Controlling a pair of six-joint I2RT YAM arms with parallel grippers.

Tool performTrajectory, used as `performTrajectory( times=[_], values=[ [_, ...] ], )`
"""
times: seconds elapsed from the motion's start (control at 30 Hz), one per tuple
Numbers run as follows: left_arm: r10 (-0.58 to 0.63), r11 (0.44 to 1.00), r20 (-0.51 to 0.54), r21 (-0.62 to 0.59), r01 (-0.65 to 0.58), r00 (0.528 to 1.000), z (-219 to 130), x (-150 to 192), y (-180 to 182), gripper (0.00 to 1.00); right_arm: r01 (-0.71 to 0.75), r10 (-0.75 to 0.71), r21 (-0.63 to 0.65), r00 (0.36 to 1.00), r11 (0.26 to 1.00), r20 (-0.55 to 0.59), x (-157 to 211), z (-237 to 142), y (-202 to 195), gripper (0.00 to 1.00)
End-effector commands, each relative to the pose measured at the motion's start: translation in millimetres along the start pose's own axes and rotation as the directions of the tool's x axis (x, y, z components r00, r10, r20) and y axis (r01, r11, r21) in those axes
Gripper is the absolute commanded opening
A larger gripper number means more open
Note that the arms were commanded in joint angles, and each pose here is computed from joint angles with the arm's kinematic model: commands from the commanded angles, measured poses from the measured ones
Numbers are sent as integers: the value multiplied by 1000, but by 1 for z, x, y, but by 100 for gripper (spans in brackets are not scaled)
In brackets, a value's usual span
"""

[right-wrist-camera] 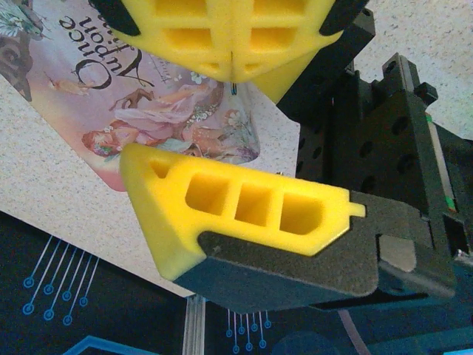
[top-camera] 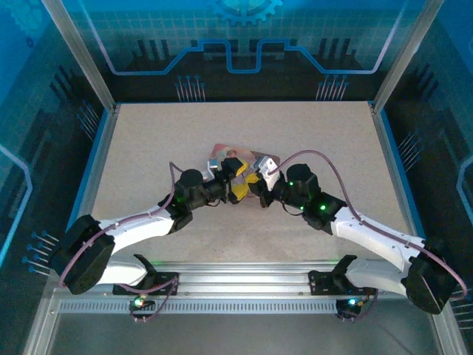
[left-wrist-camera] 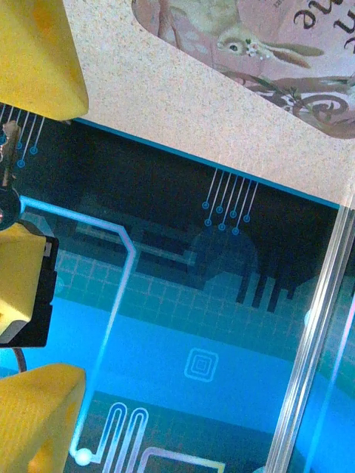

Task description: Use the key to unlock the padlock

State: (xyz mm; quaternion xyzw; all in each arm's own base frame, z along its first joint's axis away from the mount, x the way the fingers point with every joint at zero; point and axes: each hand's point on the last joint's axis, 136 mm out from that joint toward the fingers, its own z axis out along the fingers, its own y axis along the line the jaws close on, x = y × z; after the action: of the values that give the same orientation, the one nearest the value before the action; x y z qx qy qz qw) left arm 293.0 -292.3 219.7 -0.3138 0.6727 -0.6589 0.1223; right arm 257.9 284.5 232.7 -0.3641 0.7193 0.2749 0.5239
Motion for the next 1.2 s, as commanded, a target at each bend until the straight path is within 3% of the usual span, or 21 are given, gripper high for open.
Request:
performTrajectory(
  times=[0.0, 0.63, 0.87, 1.17],
  values=[
    [-6, 1000, 6, 27, 6, 1000, 0, 0, -2, 86, -10, 9, -42, 1000, 999, -2, 2, -3, 11, 0],
    [-5, 1000, 30, 25, 4, 1000, -3, -4, 0, 70, -35, 34, -39, 999, 999, -24, 16, -9, 14, 0],
    [-4, 1000, 33, 22, 3, 999, -4, -4, 1, 60, -39, 39, -37, 999, 999, -21, 17, -9, 14, 0],
    [-5, 1000, 35, 13, 4, 999, -4, -5, 4, 39, -49, 48, -29, 999, 998, -11, 15, -9, 12, 0]
  ],
)
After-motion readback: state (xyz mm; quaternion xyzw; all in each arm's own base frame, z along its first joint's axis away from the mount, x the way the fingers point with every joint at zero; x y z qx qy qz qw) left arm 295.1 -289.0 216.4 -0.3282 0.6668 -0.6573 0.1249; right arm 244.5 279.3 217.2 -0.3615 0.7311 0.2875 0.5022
